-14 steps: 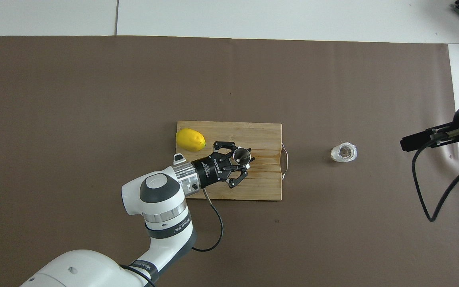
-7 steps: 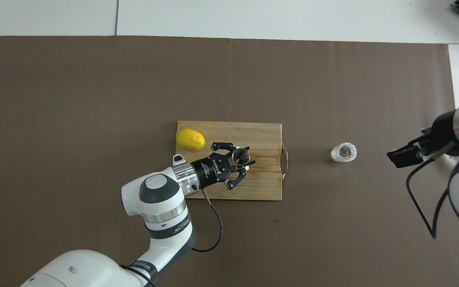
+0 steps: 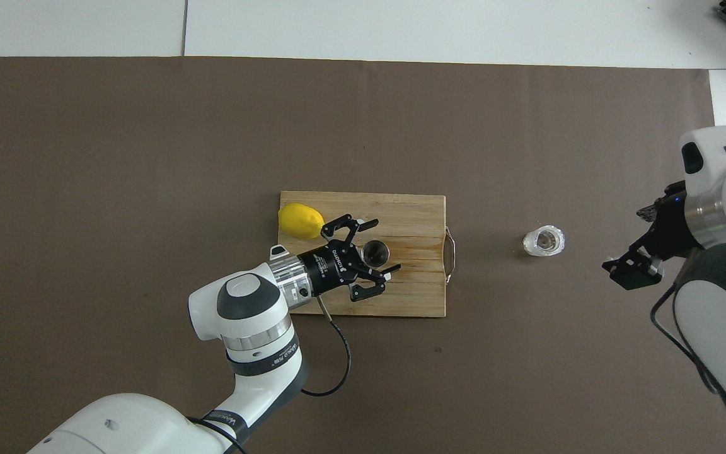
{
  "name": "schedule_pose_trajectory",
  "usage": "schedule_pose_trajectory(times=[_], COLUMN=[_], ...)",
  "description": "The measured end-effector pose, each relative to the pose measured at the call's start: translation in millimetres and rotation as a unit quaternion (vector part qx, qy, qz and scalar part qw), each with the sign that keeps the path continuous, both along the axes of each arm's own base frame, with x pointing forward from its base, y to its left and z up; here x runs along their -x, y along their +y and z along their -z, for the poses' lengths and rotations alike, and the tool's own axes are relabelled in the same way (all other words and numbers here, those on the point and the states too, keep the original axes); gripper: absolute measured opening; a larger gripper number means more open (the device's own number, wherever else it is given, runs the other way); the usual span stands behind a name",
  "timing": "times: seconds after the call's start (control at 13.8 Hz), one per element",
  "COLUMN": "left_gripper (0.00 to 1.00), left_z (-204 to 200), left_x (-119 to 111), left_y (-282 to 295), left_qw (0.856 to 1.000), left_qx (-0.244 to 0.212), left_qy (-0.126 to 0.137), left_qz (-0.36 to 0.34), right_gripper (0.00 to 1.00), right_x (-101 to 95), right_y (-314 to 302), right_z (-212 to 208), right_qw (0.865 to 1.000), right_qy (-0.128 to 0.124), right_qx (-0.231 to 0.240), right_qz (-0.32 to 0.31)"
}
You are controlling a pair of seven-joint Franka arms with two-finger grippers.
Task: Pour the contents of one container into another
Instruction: 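Open the left gripper off the cup while the right gripper reaches forward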
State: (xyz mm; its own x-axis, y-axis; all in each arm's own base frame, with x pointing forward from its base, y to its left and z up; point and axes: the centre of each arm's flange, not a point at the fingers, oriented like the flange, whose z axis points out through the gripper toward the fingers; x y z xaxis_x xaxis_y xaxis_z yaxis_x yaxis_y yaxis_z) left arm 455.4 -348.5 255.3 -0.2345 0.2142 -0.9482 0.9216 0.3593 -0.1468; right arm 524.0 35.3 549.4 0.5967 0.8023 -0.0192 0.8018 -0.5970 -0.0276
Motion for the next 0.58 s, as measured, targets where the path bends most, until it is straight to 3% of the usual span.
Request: schedule_pose_trajectory(times=[0.29, 0.58], left_gripper=[1.00, 1.00], left_z=[-4.1, -4.4], left_x=[-1.5, -0.1], left_y=[1.8, 4.4], left_qw=[1.000, 1.000], left_qx=[-0.003, -0.011], left_qy=[-0.003, -0.002], left_qz=[-0.004, -0.007], right_gripper=[1.00, 1.00], right_x=[0.4, 4.7], right_y=[-3.0, -28.2], right_z=[38.7, 86.1], right_qw=[0.997, 0.985], right_qy=[-0.007, -0.032], right_qx=[-0.055, -0.114], right_qz=[-0.059, -0.123])
